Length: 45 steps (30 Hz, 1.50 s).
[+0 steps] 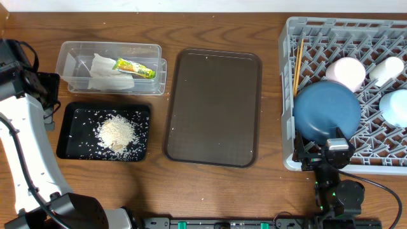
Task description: Sort waste into correct bins and load items into the dishwasher rack
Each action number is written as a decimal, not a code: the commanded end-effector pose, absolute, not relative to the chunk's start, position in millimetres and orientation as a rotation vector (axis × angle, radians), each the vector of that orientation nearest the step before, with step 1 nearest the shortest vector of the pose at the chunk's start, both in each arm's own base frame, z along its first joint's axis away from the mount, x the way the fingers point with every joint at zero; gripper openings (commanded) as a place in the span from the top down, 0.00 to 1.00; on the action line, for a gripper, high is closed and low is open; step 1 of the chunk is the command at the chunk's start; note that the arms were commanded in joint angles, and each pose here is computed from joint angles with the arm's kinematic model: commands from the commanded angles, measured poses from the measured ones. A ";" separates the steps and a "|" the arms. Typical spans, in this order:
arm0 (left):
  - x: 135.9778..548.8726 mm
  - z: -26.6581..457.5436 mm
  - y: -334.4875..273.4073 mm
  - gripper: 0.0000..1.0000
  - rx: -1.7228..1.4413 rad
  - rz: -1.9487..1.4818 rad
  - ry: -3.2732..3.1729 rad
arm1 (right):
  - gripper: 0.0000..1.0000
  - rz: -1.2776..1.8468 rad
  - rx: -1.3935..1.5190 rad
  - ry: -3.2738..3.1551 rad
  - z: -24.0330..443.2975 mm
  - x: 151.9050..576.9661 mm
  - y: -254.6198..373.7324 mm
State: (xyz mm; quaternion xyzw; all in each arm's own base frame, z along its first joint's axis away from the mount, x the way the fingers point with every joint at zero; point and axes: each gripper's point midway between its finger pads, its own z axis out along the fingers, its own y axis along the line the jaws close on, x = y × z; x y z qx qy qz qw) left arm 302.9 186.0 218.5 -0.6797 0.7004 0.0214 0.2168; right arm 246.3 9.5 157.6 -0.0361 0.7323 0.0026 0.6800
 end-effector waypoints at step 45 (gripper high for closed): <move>252.0 118.3 82.1 0.11 -1.018 0.043 2.044 | 0.01 -0.012 -0.090 1.641 157.1 246.1 8.9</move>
